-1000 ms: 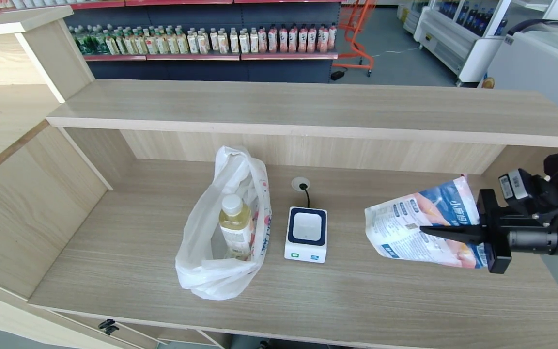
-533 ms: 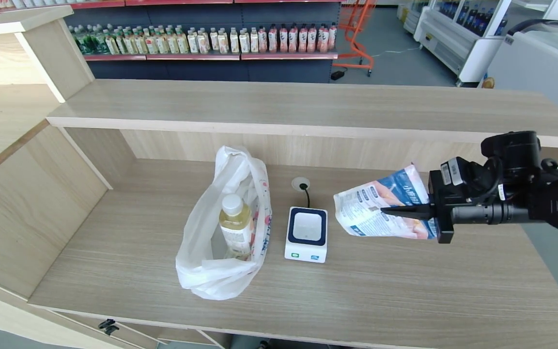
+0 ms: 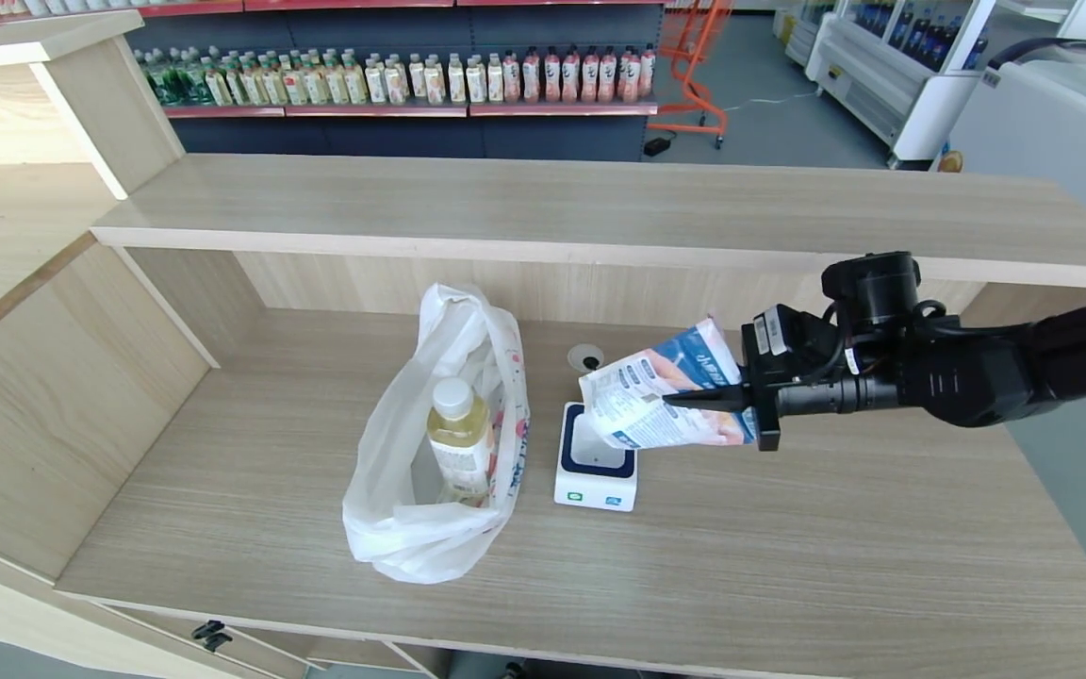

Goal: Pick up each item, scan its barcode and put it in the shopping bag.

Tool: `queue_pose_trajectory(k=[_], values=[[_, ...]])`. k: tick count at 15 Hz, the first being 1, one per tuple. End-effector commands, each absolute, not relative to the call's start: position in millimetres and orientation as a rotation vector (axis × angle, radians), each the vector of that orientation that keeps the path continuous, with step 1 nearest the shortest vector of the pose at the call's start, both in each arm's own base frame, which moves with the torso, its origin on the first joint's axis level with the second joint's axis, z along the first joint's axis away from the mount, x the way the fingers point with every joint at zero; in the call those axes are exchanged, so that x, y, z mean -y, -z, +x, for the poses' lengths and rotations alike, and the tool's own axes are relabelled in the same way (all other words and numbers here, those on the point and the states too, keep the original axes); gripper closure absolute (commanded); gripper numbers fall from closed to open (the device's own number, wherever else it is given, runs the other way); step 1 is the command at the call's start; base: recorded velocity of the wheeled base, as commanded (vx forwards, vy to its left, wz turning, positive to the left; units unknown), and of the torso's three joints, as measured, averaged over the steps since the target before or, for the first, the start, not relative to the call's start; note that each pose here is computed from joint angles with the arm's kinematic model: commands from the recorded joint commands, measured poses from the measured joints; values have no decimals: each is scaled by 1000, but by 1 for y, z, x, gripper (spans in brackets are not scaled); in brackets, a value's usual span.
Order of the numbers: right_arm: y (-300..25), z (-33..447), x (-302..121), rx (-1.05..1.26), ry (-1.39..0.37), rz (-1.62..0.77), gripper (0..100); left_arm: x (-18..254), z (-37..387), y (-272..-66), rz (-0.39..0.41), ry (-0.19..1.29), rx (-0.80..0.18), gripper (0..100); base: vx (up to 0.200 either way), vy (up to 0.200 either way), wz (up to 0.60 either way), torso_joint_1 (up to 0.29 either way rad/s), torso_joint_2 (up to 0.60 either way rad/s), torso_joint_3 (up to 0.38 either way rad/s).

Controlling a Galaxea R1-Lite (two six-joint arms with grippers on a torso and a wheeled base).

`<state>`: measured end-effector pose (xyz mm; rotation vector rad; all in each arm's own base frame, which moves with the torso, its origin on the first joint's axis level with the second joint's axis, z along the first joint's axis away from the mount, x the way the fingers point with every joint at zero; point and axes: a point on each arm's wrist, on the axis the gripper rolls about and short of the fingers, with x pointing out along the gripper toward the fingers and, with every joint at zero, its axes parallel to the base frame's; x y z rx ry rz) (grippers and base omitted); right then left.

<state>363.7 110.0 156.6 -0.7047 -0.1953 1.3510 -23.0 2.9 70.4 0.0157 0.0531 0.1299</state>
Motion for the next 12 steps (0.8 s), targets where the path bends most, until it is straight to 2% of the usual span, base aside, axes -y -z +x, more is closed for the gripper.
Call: queue_pose_trajectory(k=[1,8,12], values=[[-132,376,-121,191,-1377,-701,100,-3,-23,-70,16,-130,-53,0,0,0,0,0,0,0],[-116,388,-124,221,-1379,-717,100,-3,-23,-70,16,-130,-53,0,0,0,0,0,0,0],[-118,390,-125,234,-1379,-717,100,-3,-23,-70,16,-130,-53,0,0,0,0,0,0,0]])
